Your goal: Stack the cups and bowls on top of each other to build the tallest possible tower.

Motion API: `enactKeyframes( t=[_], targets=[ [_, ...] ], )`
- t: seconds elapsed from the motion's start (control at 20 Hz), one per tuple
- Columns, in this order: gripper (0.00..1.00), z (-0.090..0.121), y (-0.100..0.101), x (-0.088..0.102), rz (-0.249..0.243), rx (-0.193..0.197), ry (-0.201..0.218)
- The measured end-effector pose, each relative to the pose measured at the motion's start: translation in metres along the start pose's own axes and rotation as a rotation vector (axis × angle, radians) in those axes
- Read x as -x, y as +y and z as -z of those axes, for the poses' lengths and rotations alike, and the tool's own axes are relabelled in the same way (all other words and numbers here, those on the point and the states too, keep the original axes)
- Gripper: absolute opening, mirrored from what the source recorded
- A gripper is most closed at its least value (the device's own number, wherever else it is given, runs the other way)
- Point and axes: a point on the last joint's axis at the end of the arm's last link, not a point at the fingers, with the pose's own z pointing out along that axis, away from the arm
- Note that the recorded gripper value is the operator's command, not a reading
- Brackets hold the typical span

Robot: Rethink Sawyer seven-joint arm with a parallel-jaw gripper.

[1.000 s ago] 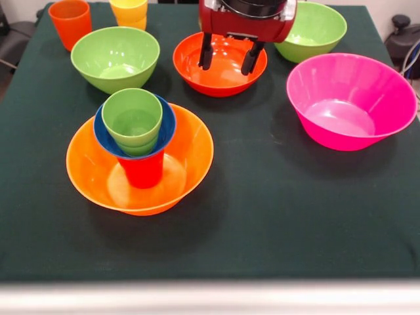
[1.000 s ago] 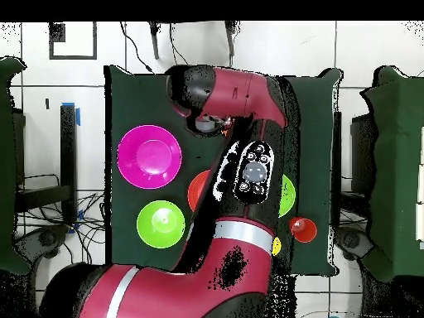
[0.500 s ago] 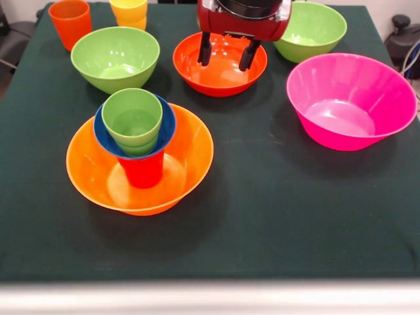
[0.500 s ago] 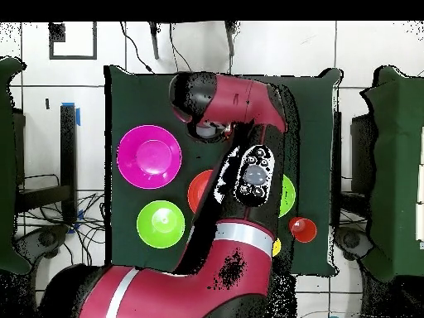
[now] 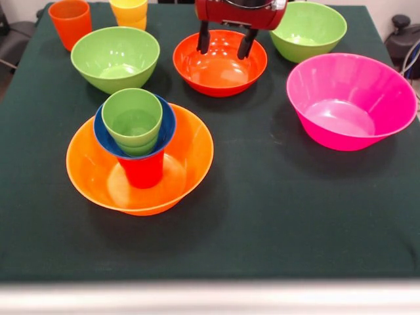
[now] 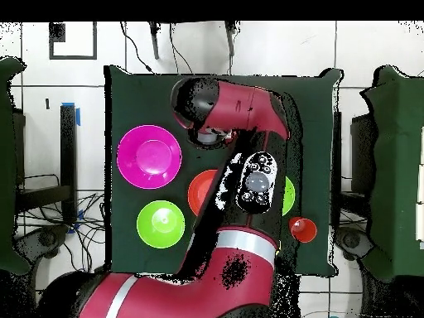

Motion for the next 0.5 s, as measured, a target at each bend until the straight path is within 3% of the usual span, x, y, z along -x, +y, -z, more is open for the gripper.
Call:
enactKeyframes(
  t=[0.5],
  targets=[
    [1.00,0.000,-0.023,-0.008,-0.036,0.004,-0.038]
  ],
)
